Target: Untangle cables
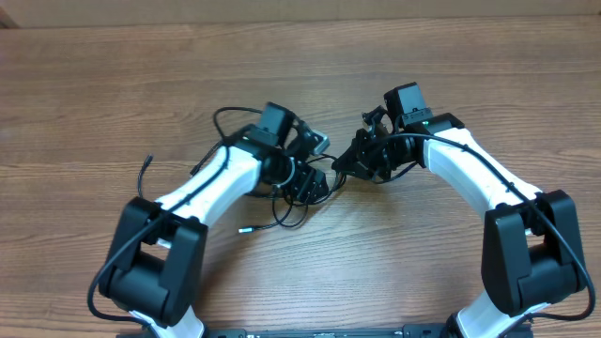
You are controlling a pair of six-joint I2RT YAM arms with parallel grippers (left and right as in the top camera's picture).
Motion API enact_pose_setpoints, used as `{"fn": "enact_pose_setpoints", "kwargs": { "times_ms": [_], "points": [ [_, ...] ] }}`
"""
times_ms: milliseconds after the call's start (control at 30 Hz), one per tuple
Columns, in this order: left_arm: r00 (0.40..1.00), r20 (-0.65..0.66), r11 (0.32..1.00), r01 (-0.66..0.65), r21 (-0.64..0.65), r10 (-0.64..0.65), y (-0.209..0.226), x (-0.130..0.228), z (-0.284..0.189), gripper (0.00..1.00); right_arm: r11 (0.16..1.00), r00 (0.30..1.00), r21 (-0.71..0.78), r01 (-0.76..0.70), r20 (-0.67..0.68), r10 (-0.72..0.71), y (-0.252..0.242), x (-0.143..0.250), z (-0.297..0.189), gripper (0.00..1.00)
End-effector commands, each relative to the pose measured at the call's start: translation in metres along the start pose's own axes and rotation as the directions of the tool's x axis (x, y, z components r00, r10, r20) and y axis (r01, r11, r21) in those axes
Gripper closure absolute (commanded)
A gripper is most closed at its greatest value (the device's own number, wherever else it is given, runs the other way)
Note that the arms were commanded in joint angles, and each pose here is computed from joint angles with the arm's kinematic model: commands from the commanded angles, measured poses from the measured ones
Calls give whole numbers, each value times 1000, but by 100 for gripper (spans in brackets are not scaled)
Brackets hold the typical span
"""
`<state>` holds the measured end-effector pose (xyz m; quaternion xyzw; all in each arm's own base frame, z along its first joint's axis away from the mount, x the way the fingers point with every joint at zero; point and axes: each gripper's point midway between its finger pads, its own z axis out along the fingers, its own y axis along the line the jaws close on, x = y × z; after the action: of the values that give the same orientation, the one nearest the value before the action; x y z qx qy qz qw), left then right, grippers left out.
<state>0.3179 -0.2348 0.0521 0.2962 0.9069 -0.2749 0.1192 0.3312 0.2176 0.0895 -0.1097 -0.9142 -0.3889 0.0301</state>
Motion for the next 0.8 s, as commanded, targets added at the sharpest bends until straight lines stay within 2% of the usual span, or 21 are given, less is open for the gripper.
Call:
{"fn": "enact_pose_setpoints", "kwargs": {
  "times_ms": [0, 33, 133, 200, 300, 433, 467, 600, 633, 667, 767],
  "points": [
    [999, 2, 993, -53, 104, 53, 4, 10, -9, 16, 1000, 1000, -11, -2, -9, 2, 1, 2, 1, 96],
    [997, -18, 992, -74, 106, 76, 4, 17, -9, 16, 1000, 1000, -11, -4, -9, 4, 1, 2, 1, 96],
    [994, -39, 994, -99, 55, 101, 7, 17, 2, 31, 999, 1000, -15, -28, -9, 28, 2, 1, 1, 96],
    [996, -52, 997, -76, 28, 78, 10, 17, 16, 35, 999, 1000, -21, -28, -13, 28, 2, 2, 0, 96],
    [996, -47, 993, -77, 91, 81, -1, 17, 17, 32, 999, 1000, -23, -24, -9, 24, 3, 1, 0, 96],
    [991, -70, 990, -108, 95, 115, -14, 20, 24, 30, 999, 1000, -24, -23, -8, 23, 3, 1, 0, 95],
    [990, -83, 993, -107, 59, 111, -12, 21, 27, 30, 999, 1000, -24, -23, -8, 23, 3, 1, 0, 96],
    [996, -82, 999, -32, -15, 30, -2, 18, 29, 43, 999, 1000, -24, -24, -9, 23, 3, 1, 0, 95],
    [996, -84, 999, -32, -14, 30, -1, 19, 30, 40, 999, 1000, -24, -24, -9, 23, 3, 1, 0, 95],
    [996, -79, 999, -35, -12, 34, -2, 17, 30, 32, 999, 1000, -24, -24, -9, 23, 3, 1, 0, 95],
    [996, -79, 999, -45, -14, 44, -2, 17, 31, 31, 999, 999, -26, -46, -9, 46, 4, 1, 0, 92]
  ]
}}
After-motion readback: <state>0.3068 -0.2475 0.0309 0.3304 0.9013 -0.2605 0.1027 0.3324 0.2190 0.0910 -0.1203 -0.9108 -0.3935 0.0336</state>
